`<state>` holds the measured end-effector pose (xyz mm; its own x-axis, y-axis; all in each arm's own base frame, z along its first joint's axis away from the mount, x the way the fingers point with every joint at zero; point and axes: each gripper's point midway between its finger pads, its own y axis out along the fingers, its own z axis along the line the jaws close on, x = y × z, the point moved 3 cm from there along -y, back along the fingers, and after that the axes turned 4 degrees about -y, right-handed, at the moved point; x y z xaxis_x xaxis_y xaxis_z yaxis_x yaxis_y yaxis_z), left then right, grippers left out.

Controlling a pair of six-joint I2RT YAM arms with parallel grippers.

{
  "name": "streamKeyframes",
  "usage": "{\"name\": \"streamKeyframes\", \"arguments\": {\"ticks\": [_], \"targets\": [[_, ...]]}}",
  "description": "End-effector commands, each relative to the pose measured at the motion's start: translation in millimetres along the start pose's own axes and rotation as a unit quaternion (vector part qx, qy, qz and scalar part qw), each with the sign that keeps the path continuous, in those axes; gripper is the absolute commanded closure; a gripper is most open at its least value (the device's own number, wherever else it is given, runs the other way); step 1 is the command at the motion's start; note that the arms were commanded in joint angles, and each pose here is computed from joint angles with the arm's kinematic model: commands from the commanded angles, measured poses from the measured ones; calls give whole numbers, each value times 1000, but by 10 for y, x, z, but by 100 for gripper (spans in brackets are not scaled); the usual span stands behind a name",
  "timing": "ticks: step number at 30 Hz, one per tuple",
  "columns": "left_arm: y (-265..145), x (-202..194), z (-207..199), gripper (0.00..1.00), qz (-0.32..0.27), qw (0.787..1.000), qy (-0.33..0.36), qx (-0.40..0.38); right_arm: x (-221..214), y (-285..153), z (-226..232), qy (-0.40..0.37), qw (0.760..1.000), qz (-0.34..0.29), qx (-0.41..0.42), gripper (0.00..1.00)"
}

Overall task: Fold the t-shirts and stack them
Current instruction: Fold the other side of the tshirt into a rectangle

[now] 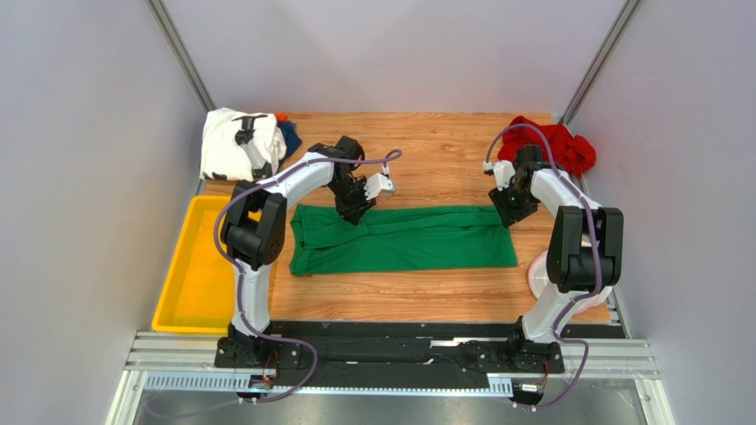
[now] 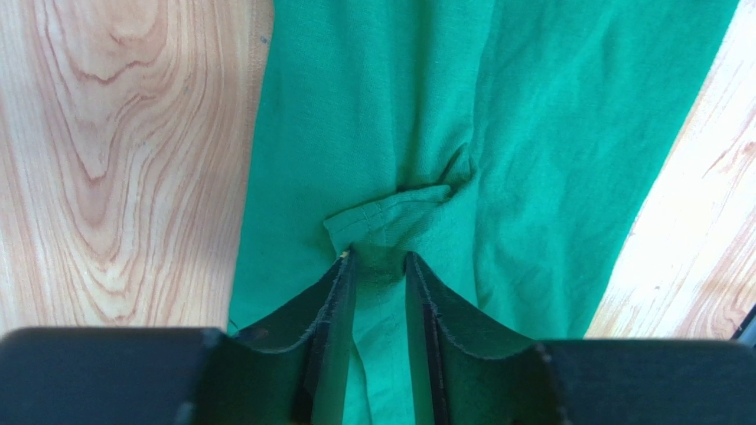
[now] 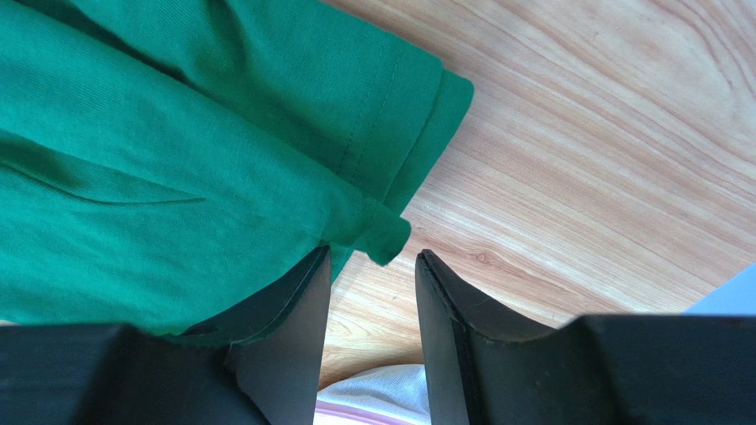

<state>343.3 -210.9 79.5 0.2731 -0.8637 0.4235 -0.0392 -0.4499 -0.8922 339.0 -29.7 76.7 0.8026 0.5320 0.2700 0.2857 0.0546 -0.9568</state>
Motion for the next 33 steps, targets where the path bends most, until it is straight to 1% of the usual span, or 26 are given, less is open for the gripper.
{"name": "streamKeyframes", "arguments": {"ticks": [1, 2, 3, 6, 12, 15, 21, 29, 33], "targets": [[-13, 85, 58, 72, -7, 1000, 18, 4, 90, -156, -70, -12, 999, -29, -21, 56], [-11, 82, 63, 75, -7, 1000, 18, 6, 77, -151, -69, -12, 999, -28, -21, 56], [-14, 78, 68, 84, -6, 1000, 18, 8, 80, -150, -65, -13, 999, -28, -20, 57], [-30, 83, 73, 100, -6, 1000, 15, 13, 76, -153, -58, -12, 999, -29, -20, 57], [-109, 68, 6, 100, -9, 1000, 11, 17, 68, -142, -48, -12, 999, -28, -17, 58], [-255, 97, -92, 100, -20, 999, 12, 25, 73, -154, -57, -13, 999, -28, -19, 58], [-359, 54, -387, 100, -18, 999, 31, 25, 76, -158, -55, -12, 999, -27, -17, 59], [-342, -45, -697, 100, -6, 999, 43, 18, 68, -125, -43, -10, 1000, -24, -13, 59], [-317, -86, -718, 100, -2, 998, 49, 32, 74, -134, -40, -11, 1000, -26, -12, 59]]}}
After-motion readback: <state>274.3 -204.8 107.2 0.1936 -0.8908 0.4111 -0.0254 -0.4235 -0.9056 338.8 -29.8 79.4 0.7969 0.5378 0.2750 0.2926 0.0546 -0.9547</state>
